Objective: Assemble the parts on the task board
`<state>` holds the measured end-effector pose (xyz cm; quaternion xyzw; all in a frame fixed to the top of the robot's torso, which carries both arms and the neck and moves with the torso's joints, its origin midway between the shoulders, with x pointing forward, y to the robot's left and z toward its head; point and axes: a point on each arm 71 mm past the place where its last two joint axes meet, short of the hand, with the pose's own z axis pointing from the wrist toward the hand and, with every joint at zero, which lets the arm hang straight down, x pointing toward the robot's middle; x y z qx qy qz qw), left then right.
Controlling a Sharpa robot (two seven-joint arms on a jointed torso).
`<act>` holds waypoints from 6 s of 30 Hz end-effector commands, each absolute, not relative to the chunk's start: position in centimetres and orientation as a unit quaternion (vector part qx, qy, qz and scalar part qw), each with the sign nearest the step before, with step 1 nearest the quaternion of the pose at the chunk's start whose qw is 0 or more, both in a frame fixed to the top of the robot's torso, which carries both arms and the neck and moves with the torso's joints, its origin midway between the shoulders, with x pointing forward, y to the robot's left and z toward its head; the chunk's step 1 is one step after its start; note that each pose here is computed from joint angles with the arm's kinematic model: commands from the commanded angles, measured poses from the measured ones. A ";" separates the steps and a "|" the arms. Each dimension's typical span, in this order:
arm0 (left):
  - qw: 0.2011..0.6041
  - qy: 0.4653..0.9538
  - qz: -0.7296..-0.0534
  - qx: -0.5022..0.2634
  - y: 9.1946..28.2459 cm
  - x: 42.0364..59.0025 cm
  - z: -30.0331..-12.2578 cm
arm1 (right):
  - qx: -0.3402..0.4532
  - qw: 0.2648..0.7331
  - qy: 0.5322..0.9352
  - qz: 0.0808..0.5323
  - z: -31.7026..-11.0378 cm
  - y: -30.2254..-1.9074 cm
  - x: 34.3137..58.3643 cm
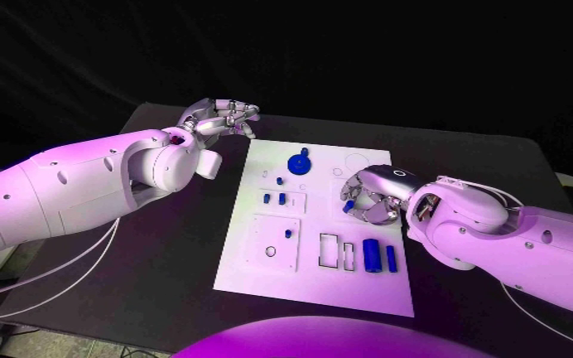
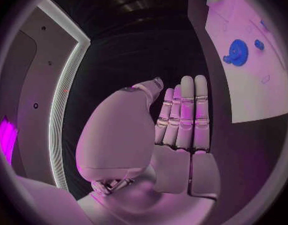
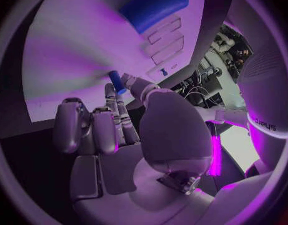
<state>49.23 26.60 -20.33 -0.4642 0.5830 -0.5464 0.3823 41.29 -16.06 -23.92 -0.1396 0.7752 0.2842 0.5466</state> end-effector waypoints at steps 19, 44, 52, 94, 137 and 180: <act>0.376 0.585 -0.552 -0.460 26.4 49.2 -20.2 | -0.133 0.578 0.755 0.280 -23.7 -16.0 41.6; 0.374 0.586 -0.554 -0.459 26.0 49.4 -20.3 | -0.132 0.581 0.702 0.389 -19.2 -11.7 38.4; 0.369 0.587 -0.557 -0.457 25.4 49.5 -20.4 | -0.153 0.547 0.701 0.432 -21.5 -7.7 36.4; 0.363 0.590 -0.560 -0.455 24.9 49.5 -20.4 | -0.199 0.509 0.728 0.413 -27.0 -3.5 34.6; 0.364 0.592 -0.555 -0.457 25.3 49.5 -20.5 | -0.149 0.563 0.678 0.449 -25.4 -4.6 33.9; 0.363 0.591 -0.557 -0.456 25.3 49.4 -20.5 | 0.074 0.476 0.849 0.218 -25.7 -22.5 34.6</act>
